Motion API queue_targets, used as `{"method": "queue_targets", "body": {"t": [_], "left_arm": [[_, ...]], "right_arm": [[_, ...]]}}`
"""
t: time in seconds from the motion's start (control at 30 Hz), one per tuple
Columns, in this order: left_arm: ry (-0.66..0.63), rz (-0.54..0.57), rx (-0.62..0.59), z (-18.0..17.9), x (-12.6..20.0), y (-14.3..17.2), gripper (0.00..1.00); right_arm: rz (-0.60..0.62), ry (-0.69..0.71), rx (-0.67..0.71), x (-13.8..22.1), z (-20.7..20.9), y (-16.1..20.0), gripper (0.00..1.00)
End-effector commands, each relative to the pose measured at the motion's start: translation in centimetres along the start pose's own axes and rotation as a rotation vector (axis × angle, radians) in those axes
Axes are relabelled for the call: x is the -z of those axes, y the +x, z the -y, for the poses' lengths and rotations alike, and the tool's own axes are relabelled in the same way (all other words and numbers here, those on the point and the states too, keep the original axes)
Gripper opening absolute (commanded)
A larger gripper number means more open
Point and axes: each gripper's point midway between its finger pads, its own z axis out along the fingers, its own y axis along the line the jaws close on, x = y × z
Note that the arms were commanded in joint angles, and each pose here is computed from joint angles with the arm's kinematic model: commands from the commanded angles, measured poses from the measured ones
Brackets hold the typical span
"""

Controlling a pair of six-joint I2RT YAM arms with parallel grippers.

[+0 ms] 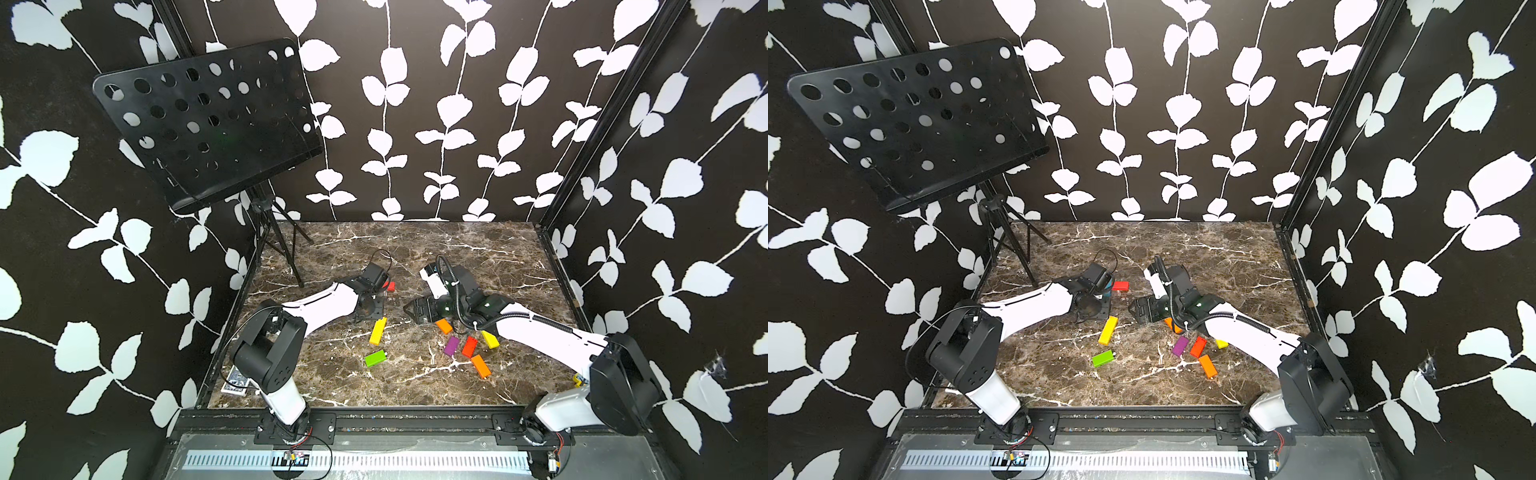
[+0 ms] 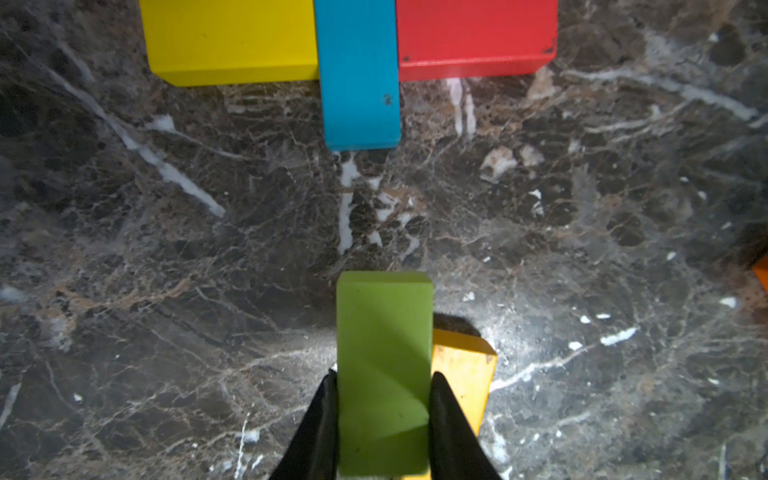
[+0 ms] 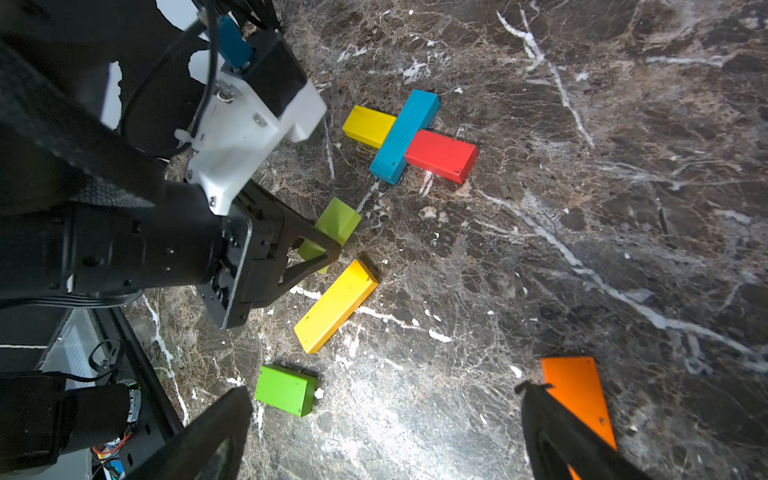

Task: Assemble the letter t with building blocks
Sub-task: Move the building block to the center of the board.

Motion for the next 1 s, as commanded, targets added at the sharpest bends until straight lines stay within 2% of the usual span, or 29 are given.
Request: {"method": "queue_targets", "body": {"t": [0.0, 0.23, 0.43, 0.8, 0.87, 0.97], "left_arm": [[-0.007, 0.021, 0.004, -0.3, 0.0, -0.8, 0.22], [0.013, -0.004, 0.010, 0.0, -0.9, -0.2, 0.20], [0.079, -0.021, 0.030, 0.9, -1.8, 1.0, 0.18], [0.197, -0.021, 0.009, 5.7, -2.0, 1.4, 0.20], [0.194, -0.022, 0.011, 5.6, -2.0, 1.3, 0.20], [0.120, -0.013, -0.010, 4.3, -1.9, 1.1, 0.22]], "right_arm": [[0.019, -0.026, -0.003, 0.0, -0.1, -0.7, 0.99], [0.022, -0.019, -0.010, 0.3, 0.3, -0.5, 0.99], [0.026, -0.034, -0.023, 0.5, 0.1, -0.4, 0.99], [0.033, -0.045, -0.033, 0.1, -0.1, -0.8, 0.99], [0.033, -0.043, -0.035, 0.1, 0.0, -0.8, 0.99], [0.030, -0.037, -0.031, 0.1, 0.1, -0.6, 0.99]]}}
